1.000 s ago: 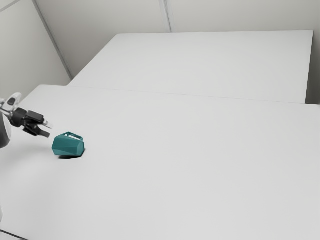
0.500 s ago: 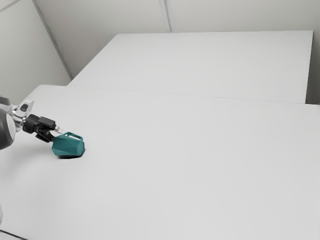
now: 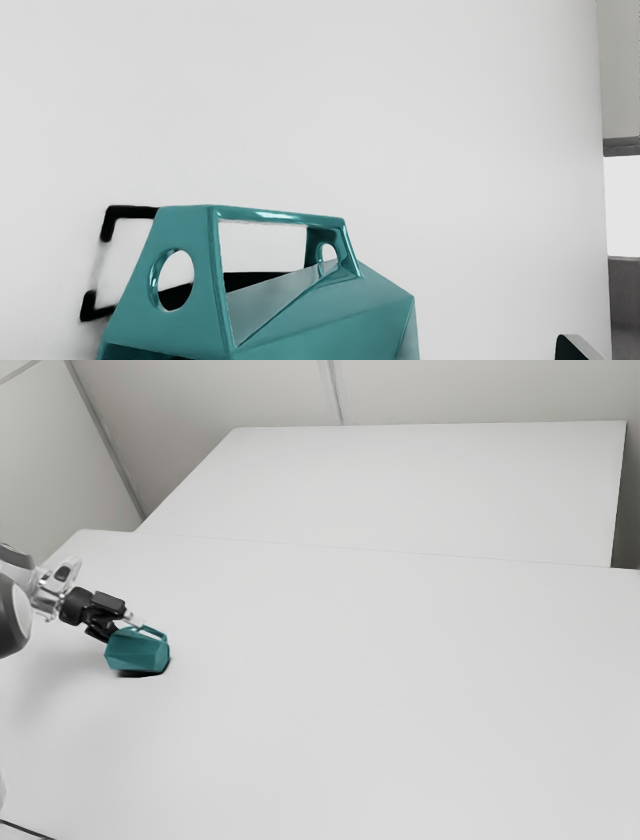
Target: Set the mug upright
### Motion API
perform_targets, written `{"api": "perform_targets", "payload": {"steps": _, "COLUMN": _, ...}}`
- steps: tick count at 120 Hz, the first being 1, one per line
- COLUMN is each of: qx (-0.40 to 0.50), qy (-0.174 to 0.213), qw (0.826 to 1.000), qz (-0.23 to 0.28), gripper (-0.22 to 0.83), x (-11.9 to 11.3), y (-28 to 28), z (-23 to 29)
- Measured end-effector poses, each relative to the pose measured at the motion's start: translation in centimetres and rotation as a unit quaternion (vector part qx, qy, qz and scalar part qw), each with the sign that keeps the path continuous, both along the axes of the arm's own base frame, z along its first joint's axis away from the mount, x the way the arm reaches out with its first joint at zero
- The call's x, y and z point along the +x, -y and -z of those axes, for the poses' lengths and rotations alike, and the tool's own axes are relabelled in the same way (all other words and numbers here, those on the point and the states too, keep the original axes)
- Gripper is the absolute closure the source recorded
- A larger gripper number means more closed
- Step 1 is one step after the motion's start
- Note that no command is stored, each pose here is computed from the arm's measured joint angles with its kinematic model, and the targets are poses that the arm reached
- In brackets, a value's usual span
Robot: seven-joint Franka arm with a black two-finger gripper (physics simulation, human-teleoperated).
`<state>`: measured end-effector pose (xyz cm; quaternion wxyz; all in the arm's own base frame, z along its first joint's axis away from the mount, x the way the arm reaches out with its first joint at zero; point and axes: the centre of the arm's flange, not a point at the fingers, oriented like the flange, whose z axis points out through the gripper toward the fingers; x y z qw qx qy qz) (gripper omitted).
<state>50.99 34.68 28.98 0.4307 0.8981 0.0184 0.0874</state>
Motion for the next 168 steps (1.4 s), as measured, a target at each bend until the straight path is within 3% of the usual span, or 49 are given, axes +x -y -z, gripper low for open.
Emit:
{"api": "perform_targets", "payload": {"steps": 60, "qx": -0.006, "qy": -0.017, "qw": 1.0, "qz": -0.013, "gripper": 0.02, "x": -0.7, "y": 0.9, "z": 0.7}}
{"api": "perform_targets", "payload": {"steps": 134, "qx": -0.009, "qy": -0.033, "qw": 0.999, "qz": -0.023, "gripper": 0.51, "x": -1.2, "y": 1.1, "z": 1.6}}
{"api": "perform_targets", "payload": {"steps": 168, "qx": -0.005, "qy": -0.035, "qw": 0.999, "qz": -0.024, "gripper": 0.69, "x": -1.3, "y": 1.0, "z": 1.5}}
